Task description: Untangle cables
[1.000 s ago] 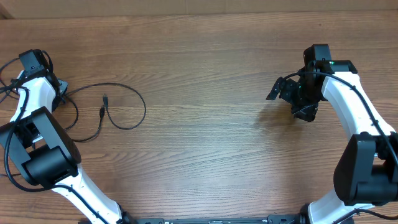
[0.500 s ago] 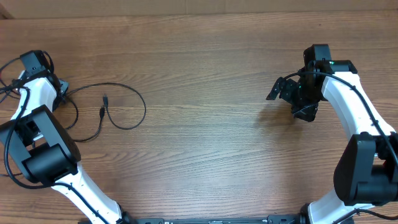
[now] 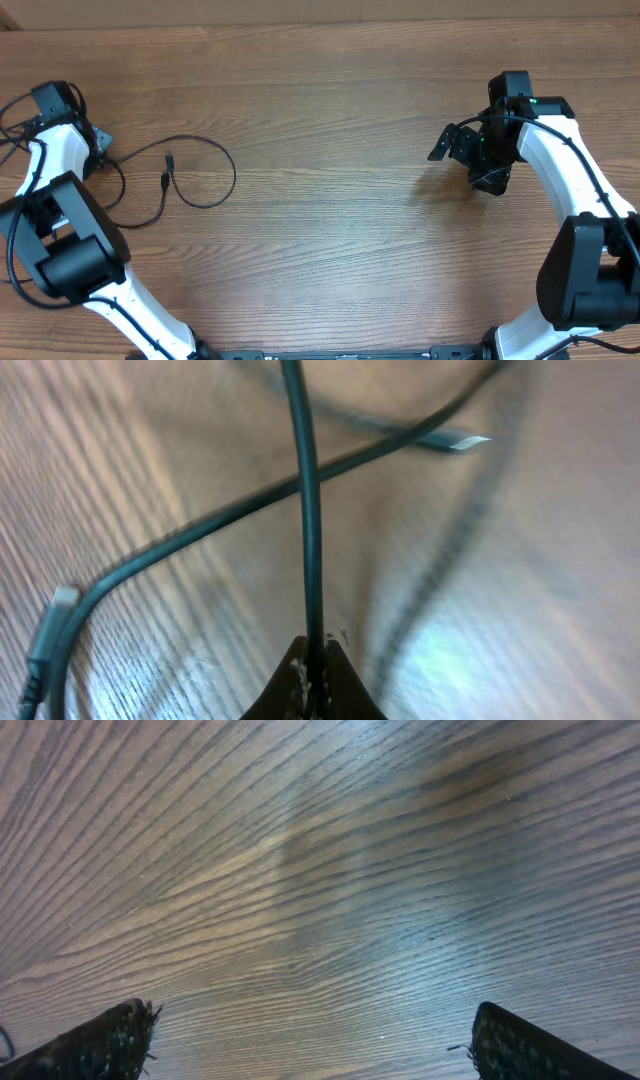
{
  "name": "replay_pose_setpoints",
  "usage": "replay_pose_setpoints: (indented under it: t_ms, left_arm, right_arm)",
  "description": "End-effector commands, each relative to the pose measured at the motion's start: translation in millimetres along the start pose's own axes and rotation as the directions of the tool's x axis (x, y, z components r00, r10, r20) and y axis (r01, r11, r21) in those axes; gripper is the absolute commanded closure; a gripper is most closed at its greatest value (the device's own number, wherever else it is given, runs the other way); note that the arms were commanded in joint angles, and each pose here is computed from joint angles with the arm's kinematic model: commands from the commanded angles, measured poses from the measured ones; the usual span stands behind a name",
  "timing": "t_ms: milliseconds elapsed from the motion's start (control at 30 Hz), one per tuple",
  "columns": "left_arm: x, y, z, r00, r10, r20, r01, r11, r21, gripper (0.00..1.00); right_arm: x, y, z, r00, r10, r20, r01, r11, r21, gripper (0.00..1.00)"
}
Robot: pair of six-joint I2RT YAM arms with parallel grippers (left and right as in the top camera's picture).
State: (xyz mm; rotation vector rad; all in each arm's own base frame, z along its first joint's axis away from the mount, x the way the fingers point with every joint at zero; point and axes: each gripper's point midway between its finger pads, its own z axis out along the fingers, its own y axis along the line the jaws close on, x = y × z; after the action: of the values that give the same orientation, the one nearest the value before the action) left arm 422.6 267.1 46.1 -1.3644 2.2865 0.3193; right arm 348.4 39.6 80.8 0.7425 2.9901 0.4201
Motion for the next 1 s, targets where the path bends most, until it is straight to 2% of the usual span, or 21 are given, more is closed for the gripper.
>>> replay_pose_setpoints:
  t_ms: [0, 100, 200, 367, 567, 667, 733, 800, 967]
  left_arm:
    - [-71, -40, -100, 0.978, 0.068, 0.199, -0.114, 0.966, 0.230, 0.96]
    - [-99, -54, -164, 0.947, 0.075, 0.312, -0.184, 0.924, 0.334, 0.96]
    - [-127, -54, -225, 0.906, 0.020, 0.423, -0.199, 0.901, 0.384, 0.96]
    - [-166, -48, -311, 0.793, -0.103, 0.600, -0.223, 0.869, 0.443, 0.96]
    - [-202, -8, -358, 0.640, -0.235, 0.731, -0.103, 0.917, 0.385, 0.96]
    - [-210, 17, -360, 0.596, -0.254, 0.762, -0.008, 0.947, 0.322, 0.96]
    - [-210, 33, -353, 0.598, -0.243, 0.763, 0.052, 0.963, 0.265, 0.96]
    - [-205, 38, -341, 0.631, -0.217, 0.744, 0.065, 0.971, 0.228, 0.96]
    - [-178, 41, -290, 0.765, -0.123, 0.632, 0.057, 0.991, 0.123, 0.96]
  right_arm:
    - [1, 4, 1, 1.000, -0.010, -0.002, 0.010, 1.000, -0.013, 0.00]
    - [1, 4, 1, 1.000, -0.010, -0.002, 0.010, 1.000, -0.013, 0.00]
    - [1, 4, 1, 1.000, -0.010, -0.002, 0.010, 1.000, -0.013, 0.00]
    - [1, 4, 1, 1.000, -0.010, -0.002, 0.010, 1.000, -0.013, 0.00]
    - [1, 4, 1, 1.000, -0.010, -0.003, 0.010, 1.000, -0.013, 0.00]
    - [1, 4, 1, 1.000, -0.010, -0.002, 0.010, 1.000, -0.013, 0.00]
    - [1, 4, 1, 1.000, -0.010, -0.002, 0.010, 1.000, -0.013, 0.00]
    - [1, 4, 1, 1.000, -0.010, -0.002, 0.010, 1.000, -0.013, 0.00]
    - [-1, 5, 1, 1.000, -0.012, 0.005, 0.012, 1.000, -0.017, 0.00]
